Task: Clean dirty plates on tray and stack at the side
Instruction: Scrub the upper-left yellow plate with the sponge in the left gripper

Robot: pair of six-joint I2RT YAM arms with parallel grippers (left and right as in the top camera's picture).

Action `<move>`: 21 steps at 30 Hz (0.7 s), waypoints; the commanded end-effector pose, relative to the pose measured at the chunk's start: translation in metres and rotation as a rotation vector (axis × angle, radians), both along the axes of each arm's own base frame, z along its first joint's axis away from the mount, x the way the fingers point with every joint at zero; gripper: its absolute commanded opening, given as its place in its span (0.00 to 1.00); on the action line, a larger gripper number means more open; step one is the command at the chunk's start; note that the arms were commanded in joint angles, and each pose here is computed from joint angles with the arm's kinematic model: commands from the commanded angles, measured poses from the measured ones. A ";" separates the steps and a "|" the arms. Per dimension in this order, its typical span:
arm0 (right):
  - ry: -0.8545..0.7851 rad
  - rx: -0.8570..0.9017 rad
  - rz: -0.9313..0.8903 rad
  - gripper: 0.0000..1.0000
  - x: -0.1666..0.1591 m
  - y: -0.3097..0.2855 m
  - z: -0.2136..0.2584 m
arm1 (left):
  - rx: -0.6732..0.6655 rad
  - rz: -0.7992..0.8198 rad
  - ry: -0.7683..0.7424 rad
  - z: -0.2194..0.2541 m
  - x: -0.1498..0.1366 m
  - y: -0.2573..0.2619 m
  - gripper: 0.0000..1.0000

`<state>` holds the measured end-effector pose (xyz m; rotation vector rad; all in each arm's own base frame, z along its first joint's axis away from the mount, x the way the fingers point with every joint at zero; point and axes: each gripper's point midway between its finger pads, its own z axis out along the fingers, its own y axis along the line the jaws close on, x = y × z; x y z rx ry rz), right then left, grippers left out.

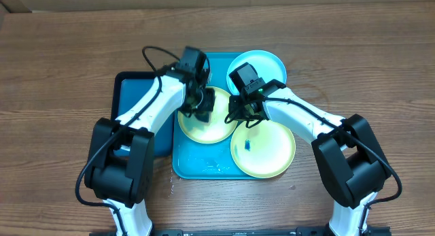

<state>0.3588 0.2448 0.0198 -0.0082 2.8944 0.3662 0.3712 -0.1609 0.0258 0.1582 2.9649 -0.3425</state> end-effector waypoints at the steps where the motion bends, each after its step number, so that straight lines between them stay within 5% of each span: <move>1: -0.055 0.035 -0.009 0.04 0.010 0.005 0.024 | 0.035 0.045 0.037 -0.020 -0.014 0.007 0.04; 5: -0.055 0.035 -0.009 0.04 0.010 0.005 0.024 | 0.008 0.062 0.072 -0.031 -0.026 0.006 0.04; 14: -0.055 0.034 -0.009 0.04 0.010 0.005 0.024 | -0.364 -0.077 0.111 0.012 -0.024 -0.047 0.04; 21: -0.055 0.035 -0.009 0.04 0.010 0.005 0.024 | -0.311 -0.071 0.056 0.045 0.001 -0.031 0.04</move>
